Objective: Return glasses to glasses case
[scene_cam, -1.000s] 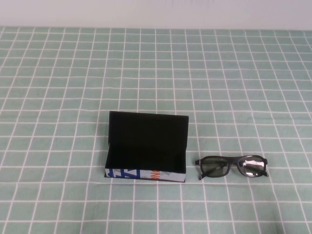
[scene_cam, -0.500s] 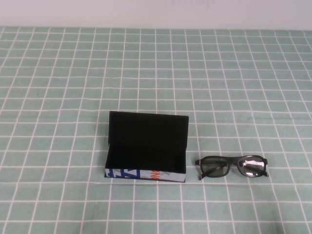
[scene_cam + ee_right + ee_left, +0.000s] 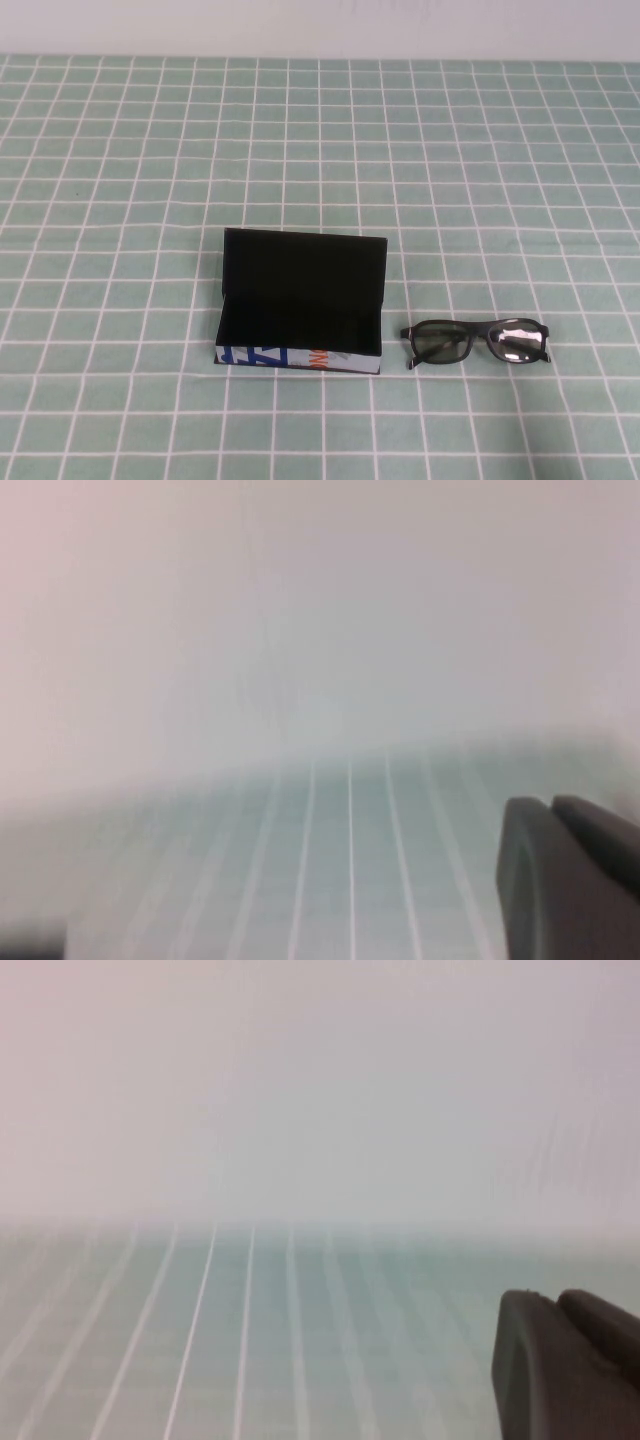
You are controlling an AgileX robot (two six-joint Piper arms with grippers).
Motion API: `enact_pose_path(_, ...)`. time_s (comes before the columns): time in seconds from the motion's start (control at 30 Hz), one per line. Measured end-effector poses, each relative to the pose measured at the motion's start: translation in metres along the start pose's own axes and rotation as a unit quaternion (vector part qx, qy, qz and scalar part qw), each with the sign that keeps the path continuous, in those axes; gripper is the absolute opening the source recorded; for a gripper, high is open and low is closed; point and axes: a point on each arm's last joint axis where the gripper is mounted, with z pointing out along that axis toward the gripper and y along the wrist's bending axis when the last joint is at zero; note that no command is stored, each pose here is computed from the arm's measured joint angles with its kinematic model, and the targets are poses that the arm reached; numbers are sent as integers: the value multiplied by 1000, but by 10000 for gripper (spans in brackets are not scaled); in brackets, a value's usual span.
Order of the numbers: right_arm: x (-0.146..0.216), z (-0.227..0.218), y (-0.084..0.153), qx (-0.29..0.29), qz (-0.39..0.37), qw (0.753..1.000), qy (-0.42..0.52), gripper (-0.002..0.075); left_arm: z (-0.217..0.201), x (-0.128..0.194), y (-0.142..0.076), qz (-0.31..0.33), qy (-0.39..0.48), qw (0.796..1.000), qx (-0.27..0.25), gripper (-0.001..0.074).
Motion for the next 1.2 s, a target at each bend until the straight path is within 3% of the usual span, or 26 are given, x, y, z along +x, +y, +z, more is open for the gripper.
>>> enact_pose_path(0.23,-28,-4,-1,3,0,988,-154,-12,-5,-30,-4,-39,-168,985,28,-2)
enact_pose_path(0.6,-36,-8,-1,4,2,979,-204,-12,-8,-38,-5,-49,-209,976,37,-2)
enact_pose_path(0.97,-74,-30,0,-10,38,915,-403,-12,-32,-74,-9,-78,-409,905,87,-2)
enact_pose_path(1.2,-143,-52,16,-51,52,886,-457,-13,-51,-132,-12,-83,-463,877,98,-2)
